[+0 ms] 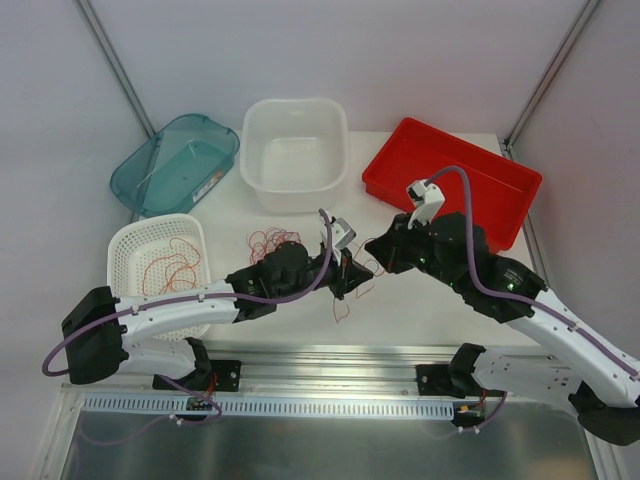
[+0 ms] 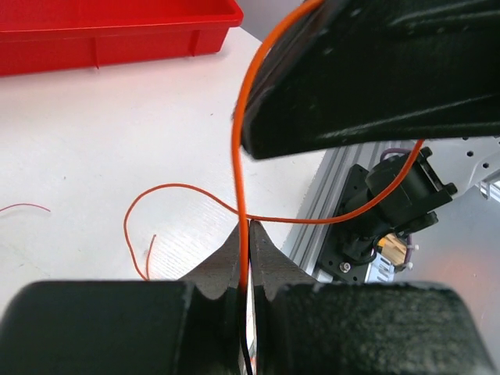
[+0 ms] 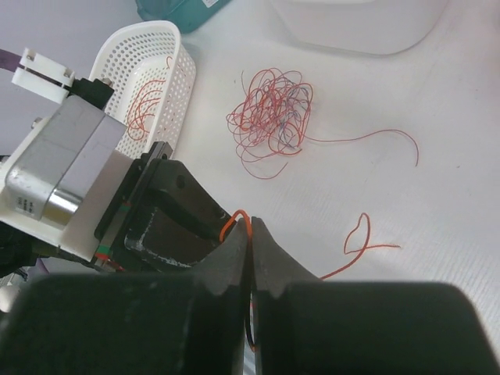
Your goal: Untangle the cables
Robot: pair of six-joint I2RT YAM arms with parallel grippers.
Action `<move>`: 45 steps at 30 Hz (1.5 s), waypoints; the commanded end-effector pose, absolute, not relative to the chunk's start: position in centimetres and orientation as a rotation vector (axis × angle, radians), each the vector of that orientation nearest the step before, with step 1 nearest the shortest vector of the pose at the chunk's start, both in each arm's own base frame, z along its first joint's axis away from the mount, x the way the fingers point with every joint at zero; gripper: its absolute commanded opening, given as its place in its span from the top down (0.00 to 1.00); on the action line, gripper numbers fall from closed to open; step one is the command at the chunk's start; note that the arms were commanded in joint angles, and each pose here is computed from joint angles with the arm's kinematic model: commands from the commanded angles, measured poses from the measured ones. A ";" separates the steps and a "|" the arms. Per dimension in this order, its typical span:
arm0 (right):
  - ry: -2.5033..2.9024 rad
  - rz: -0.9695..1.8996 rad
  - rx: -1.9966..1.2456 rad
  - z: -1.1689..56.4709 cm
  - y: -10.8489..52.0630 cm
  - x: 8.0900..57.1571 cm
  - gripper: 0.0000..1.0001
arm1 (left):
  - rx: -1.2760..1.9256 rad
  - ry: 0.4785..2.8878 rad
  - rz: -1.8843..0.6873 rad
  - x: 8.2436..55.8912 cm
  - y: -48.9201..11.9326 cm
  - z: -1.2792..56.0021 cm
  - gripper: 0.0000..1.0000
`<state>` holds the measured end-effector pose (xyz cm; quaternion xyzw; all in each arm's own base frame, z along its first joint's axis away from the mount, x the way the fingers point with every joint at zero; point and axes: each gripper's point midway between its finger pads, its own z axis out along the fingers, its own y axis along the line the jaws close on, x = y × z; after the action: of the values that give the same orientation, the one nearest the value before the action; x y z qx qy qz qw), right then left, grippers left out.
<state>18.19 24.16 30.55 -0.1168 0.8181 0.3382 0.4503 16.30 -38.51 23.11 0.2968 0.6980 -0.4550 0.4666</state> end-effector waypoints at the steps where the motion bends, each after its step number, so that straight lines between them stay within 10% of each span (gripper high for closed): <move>1: 1.979 0.798 -0.246 31.5 22.6 18.4 0.96 | 0.676 1.683 -1.131 16.3 -38.1 24.4 1.00; 4: 1.975 0.749 -0.248 31.7 21.6 18.5 0.85 | 0.670 1.691 -1.124 16.3 -38.0 24.5 1.00; 8: 1.984 0.659 -0.268 31.5 20.0 18.5 0.38 | 0.653 1.708 -1.083 17.1 -37.3 25.4 1.00; 17: 1.946 0.536 -0.272 31.7 15.8 17.7 0.07 | 0.589 1.697 -0.955 20.3 -33.8 29.3 1.00; 45: 1.827 0.432 -0.279 32.0 11.7 17.0 0.03 | -0.091 1.566 -0.337 28.6 -8.2 52.0 1.00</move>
<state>16.60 11.43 32.25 -0.1148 0.7827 0.1929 0.5805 28.22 -11.90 53.66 0.0070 0.6748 -0.2297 0.7013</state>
